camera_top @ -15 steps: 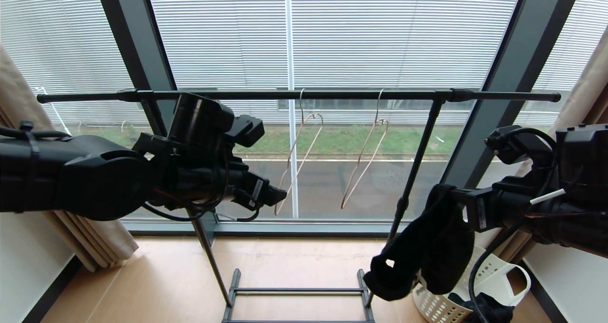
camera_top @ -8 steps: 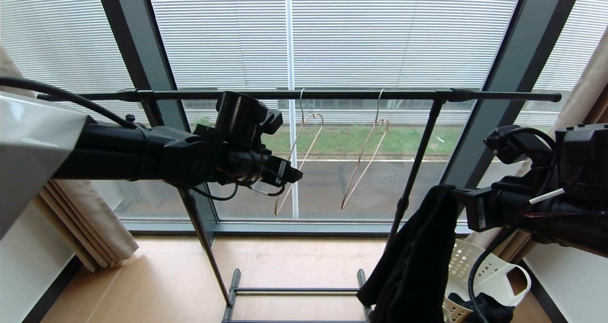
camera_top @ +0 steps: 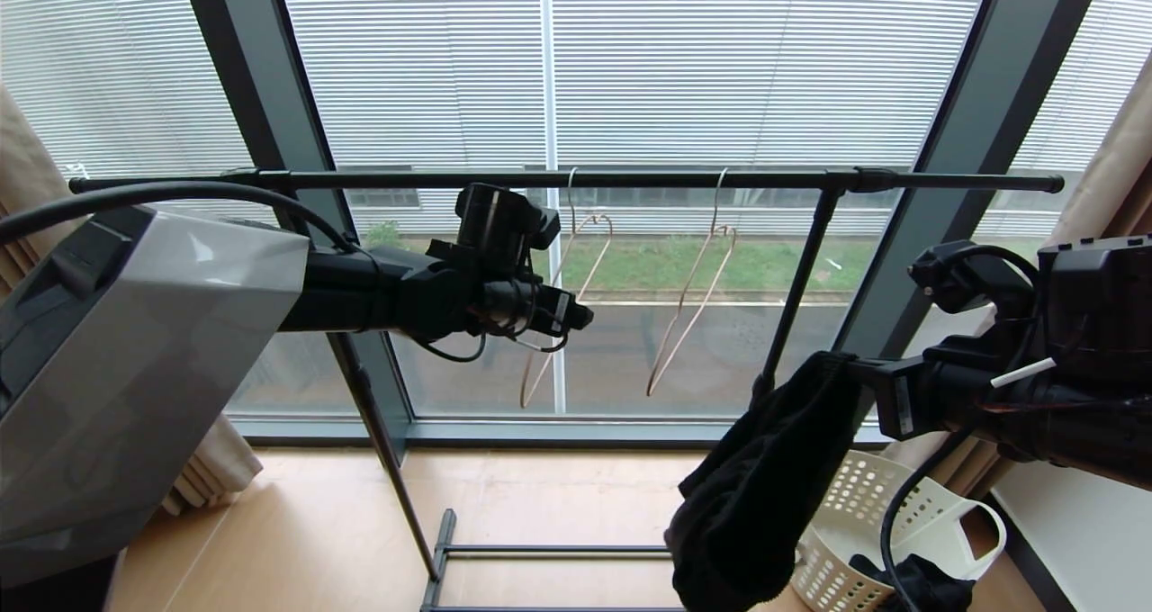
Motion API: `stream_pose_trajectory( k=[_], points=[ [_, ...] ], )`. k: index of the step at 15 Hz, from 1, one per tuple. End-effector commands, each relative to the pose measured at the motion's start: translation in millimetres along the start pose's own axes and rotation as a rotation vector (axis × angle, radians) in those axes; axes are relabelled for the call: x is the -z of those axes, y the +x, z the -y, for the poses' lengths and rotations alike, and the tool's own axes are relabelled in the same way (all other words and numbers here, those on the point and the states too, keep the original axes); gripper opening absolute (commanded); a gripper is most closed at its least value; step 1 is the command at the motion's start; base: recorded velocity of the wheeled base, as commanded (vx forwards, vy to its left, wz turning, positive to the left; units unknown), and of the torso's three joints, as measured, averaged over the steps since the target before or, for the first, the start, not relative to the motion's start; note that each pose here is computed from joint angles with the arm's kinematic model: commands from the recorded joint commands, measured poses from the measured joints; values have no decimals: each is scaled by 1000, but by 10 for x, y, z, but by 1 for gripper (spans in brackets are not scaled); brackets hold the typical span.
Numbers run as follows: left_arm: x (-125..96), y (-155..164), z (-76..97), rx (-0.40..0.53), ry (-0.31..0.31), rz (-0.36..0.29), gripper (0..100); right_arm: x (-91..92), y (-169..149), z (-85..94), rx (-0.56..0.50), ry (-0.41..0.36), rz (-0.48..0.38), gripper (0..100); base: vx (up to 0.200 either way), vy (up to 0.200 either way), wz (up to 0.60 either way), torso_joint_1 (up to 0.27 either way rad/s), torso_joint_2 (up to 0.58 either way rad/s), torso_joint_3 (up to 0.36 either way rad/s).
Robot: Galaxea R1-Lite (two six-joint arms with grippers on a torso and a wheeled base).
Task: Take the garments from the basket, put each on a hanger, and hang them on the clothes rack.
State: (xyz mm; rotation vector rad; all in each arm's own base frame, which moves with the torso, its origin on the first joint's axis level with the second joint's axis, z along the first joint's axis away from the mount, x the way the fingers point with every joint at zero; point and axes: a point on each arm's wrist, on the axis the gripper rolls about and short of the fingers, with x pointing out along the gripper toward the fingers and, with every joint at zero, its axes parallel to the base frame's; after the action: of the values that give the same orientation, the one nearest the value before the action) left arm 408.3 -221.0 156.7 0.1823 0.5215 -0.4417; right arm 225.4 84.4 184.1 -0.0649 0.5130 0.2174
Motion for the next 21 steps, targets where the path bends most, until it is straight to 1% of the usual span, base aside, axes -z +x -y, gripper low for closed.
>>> stream_pose_trajectory(
  k=[1, 8, 9, 15, 16, 18, 21],
  points=[
    [9, 45, -5, -2, 0, -1, 100, 7, 15, -4, -1, -1, -5, 0, 0, 0, 0, 0, 0, 0],
    [62, 98, -3, -12, 1, -21, 100, 3, 11, -4, -1, -1, -2, 0, 0, 0, 0, 0, 0, 0],
    [67, 103, 2, -20, 2, -23, 0, 3, 11, -4, -1, -1, -2, 0, 0, 0, 0, 0, 0, 0],
    [42, 75, -8, -27, 0, -16, 0, -2, -2, -2, -1, 0, 2, 0, 0, 0, 0, 0, 0, 0],
    [-18, -8, -19, -46, -1, 2, 0, -2, -2, -2, -1, 0, 2, 0, 0, 0, 0, 0, 0, 0],
    [-75, -86, -26, -50, -2, 19, 0, -7, -2, -3, -1, 0, 4, 0, 0, 0, 0, 0, 0, 0],
    [-215, -271, -55, -54, -6, 66, 0, -2, -2, -2, -1, 0, 2, 0, 0, 0, 0, 0, 0, 0]
  ],
)
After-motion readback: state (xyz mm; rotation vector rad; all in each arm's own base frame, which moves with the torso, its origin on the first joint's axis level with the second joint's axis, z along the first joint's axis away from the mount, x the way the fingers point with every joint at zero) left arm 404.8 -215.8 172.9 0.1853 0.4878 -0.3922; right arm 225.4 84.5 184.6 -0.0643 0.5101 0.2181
